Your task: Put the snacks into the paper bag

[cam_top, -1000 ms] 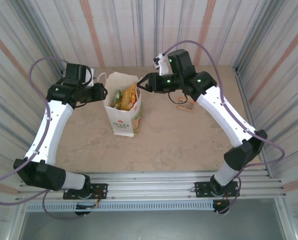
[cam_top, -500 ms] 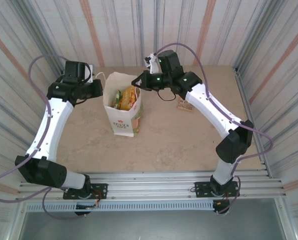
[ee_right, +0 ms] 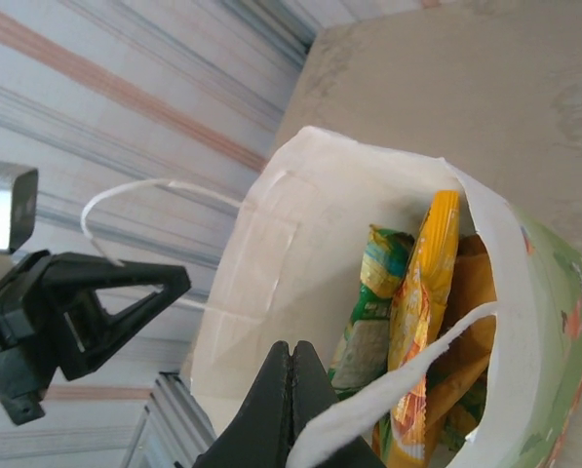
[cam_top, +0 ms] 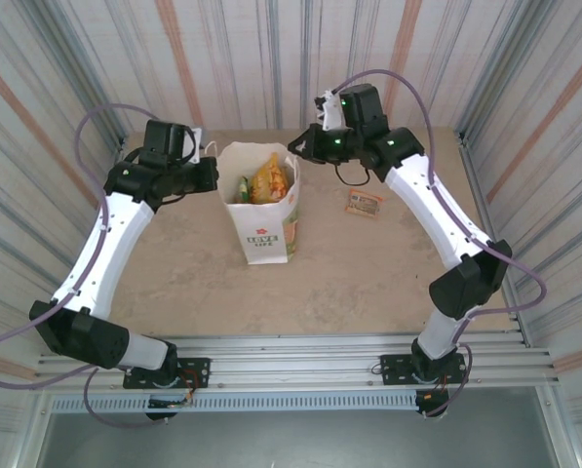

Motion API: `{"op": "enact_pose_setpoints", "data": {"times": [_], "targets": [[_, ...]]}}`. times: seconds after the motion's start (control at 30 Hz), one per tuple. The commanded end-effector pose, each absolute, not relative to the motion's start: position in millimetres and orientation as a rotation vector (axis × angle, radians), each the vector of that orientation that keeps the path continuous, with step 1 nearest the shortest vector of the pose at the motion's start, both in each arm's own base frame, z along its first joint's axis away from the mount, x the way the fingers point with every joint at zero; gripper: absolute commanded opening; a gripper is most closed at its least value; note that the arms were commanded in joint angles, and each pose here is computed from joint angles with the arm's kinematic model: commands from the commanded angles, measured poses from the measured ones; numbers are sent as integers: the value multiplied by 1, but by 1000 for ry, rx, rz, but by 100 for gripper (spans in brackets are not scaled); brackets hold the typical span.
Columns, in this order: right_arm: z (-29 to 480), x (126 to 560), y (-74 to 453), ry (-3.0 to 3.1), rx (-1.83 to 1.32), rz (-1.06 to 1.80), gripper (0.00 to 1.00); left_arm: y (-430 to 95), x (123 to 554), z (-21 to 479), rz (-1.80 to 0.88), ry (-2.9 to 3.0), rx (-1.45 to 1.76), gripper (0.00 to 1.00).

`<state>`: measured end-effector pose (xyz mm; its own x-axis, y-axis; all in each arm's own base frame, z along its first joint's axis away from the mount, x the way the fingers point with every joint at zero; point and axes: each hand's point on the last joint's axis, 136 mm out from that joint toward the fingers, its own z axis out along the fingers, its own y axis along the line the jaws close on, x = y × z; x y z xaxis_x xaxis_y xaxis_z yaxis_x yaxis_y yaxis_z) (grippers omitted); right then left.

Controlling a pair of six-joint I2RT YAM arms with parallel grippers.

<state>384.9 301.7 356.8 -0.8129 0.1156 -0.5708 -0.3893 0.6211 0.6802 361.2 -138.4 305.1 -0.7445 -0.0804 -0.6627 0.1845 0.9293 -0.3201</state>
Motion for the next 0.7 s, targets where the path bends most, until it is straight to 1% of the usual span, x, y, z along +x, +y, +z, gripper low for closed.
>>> {"op": "enact_pose_setpoints", "data": {"times": [0.0, 0.17, 0.2, 0.27, 0.3, 0.33, 0.37, 0.43, 0.47, 0.53, 0.67], "targets": [[367, 363, 285, 2237, -251, 1125, 0, -152, 358, 318, -550, 2307, 83, 0], [380, 353, 266, 2198, -237, 1083, 0, -166, 354, 319, -564, 2306, 114, 1], [380, 352, 262, 2199, -225, 1082, 3, -167, 354, 321, -566, 2303, 117, 4], [379, 349, 254, 2208, -203, 1085, 25, -165, 354, 324, -558, 2300, 113, 13], [378, 347, 251, 2216, -198, 1079, 34, -164, 354, 327, -551, 2296, 115, 17], [378, 345, 247, 2223, -196, 1065, 41, -162, 353, 329, -541, 2292, 112, 23], [377, 343, 243, 2230, -188, 1049, 44, -161, 352, 331, -533, 2290, 114, 29], [377, 338, 233, 2240, -174, 1016, 48, -157, 348, 338, -522, 2276, 112, 41], [378, 336, 228, 2240, -165, 1005, 49, -156, 346, 341, -525, 2268, 113, 45], [379, 331, 218, 2242, -145, 993, 52, -154, 343, 345, -555, 2254, 112, 51], [375, 325, 196, 2254, -89, 962, 54, -150, 339, 345, -633, 2242, 68, 56]]}}
